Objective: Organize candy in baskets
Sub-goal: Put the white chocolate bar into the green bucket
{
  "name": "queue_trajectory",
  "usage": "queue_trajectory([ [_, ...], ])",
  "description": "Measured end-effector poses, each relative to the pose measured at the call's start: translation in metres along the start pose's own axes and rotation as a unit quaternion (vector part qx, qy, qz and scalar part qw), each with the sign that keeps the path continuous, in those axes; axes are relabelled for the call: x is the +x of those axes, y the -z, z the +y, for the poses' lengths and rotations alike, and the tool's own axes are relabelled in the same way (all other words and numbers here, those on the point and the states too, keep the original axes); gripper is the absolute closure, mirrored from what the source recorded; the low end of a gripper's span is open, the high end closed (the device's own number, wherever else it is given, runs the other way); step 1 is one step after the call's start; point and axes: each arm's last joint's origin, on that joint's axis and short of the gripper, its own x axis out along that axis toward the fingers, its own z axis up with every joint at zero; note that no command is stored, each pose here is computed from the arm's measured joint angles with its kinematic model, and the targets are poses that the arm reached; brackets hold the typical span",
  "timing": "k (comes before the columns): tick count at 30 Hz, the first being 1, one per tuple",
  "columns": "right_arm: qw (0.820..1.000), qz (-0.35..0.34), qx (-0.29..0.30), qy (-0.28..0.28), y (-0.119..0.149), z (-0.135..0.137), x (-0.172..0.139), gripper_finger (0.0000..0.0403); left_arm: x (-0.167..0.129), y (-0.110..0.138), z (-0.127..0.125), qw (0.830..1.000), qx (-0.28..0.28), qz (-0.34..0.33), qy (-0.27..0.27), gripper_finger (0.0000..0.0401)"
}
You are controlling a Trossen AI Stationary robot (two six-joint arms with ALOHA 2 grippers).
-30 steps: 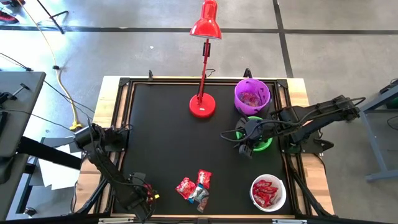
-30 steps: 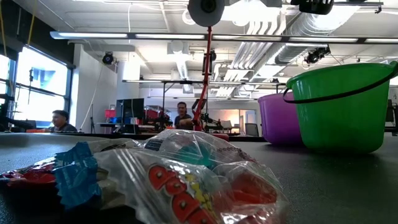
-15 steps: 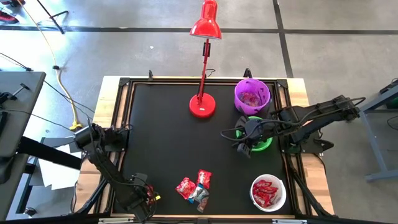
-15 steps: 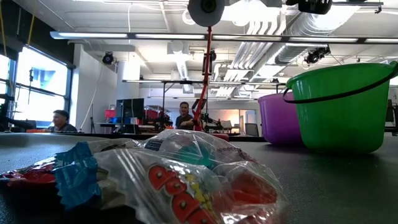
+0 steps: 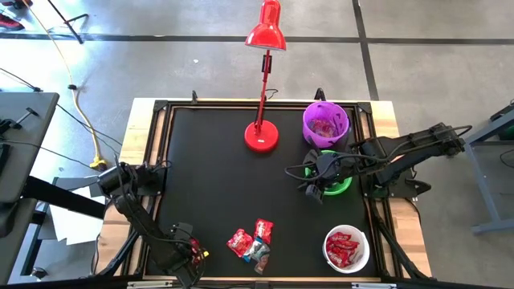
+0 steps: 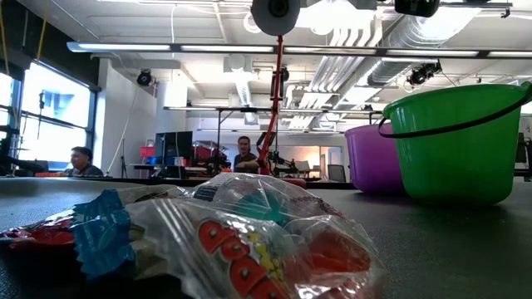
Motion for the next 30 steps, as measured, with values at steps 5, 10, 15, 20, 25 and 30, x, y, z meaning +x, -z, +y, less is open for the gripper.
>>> queue_trajectory([
  [5,1.0,-0.014,0.0,0.001,-0.002,0.001,0.0,0.0289,-0.009,0.003,-0.005,1.0,-0.001,0.005,0.02,0.04],
  [10,1.0,-0.031,0.001,0.0,-0.004,0.002,0.0,0.0289,-0.015,0.0,-0.011,0.999,-0.008,-0.01,0.044,0.04],
  [15,1.0,-0.032,0.002,0.0,-0.004,0.002,0.0,0.0289,-0.017,-0.006,-0.016,0.997,-0.017,-0.035,0.066,0.04],
  [20,0.999,-0.032,0.002,0.0,-0.004,0.002,0.0,0.0289,-0.018,-0.013,-0.019,0.994,-0.026,-0.066,0.079,0.0401],
  [25,0.999,-0.041,0.015,0.009,-0.004,0.002,0.0,0.0289,-0.019,-0.025,-0.023,0.991,-0.038,-0.099,0.079,0.0401],
  [30,0.997,-0.064,0.03,0.025,-0.006,0.001,0.0,0.0289,-0.03,-0.041,-0.029,0.98,-0.049,-0.143,0.127,0.0401],
])
